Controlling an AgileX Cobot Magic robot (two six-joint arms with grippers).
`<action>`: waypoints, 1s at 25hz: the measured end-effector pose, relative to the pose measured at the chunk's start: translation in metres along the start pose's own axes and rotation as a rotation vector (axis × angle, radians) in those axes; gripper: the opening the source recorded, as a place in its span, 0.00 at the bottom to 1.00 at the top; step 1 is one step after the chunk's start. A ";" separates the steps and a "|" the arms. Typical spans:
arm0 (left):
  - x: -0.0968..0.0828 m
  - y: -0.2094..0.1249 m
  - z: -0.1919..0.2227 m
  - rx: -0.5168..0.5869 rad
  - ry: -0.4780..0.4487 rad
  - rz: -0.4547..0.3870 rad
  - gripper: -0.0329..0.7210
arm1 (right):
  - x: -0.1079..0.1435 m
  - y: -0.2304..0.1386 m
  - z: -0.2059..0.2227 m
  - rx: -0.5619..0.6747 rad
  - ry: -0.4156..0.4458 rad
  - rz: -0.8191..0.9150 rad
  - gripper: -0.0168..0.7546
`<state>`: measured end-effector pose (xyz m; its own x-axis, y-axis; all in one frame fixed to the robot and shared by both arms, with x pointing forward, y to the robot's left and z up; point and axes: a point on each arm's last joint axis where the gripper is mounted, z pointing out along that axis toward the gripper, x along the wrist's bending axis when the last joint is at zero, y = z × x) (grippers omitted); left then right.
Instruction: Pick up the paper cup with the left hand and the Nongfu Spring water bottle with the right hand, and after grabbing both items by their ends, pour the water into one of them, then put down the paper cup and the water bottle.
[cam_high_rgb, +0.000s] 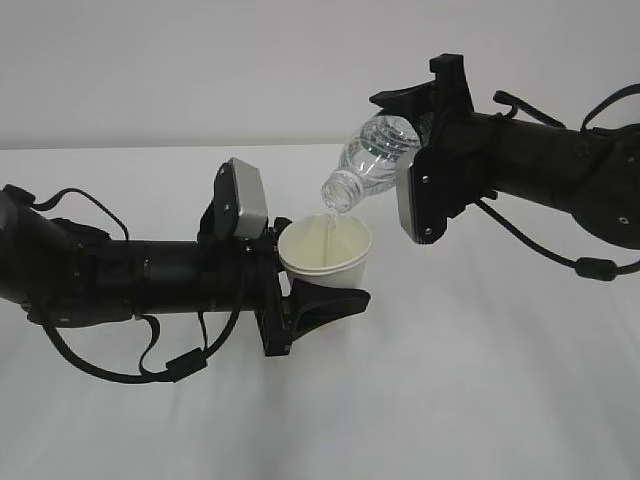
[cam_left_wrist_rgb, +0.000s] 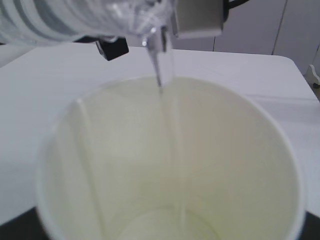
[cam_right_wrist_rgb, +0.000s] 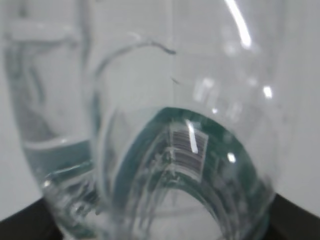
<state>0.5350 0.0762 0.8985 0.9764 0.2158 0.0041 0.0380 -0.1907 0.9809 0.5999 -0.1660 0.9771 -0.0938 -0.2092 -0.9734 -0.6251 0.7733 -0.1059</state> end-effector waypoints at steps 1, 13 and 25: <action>0.000 0.000 0.000 0.000 0.000 0.000 0.70 | 0.000 0.000 0.000 0.000 0.000 0.000 0.66; 0.000 0.000 0.000 0.000 0.000 0.000 0.70 | 0.000 0.000 0.000 0.000 -0.001 0.000 0.66; 0.000 0.000 0.000 0.000 0.000 0.000 0.70 | 0.000 0.000 0.000 0.000 -0.001 -0.002 0.66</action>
<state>0.5350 0.0762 0.8985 0.9764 0.2158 0.0041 0.0380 -0.1907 0.9809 0.5999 -0.1659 0.9772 -0.0914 -0.2099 -0.9734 -0.6257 0.7726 -0.1078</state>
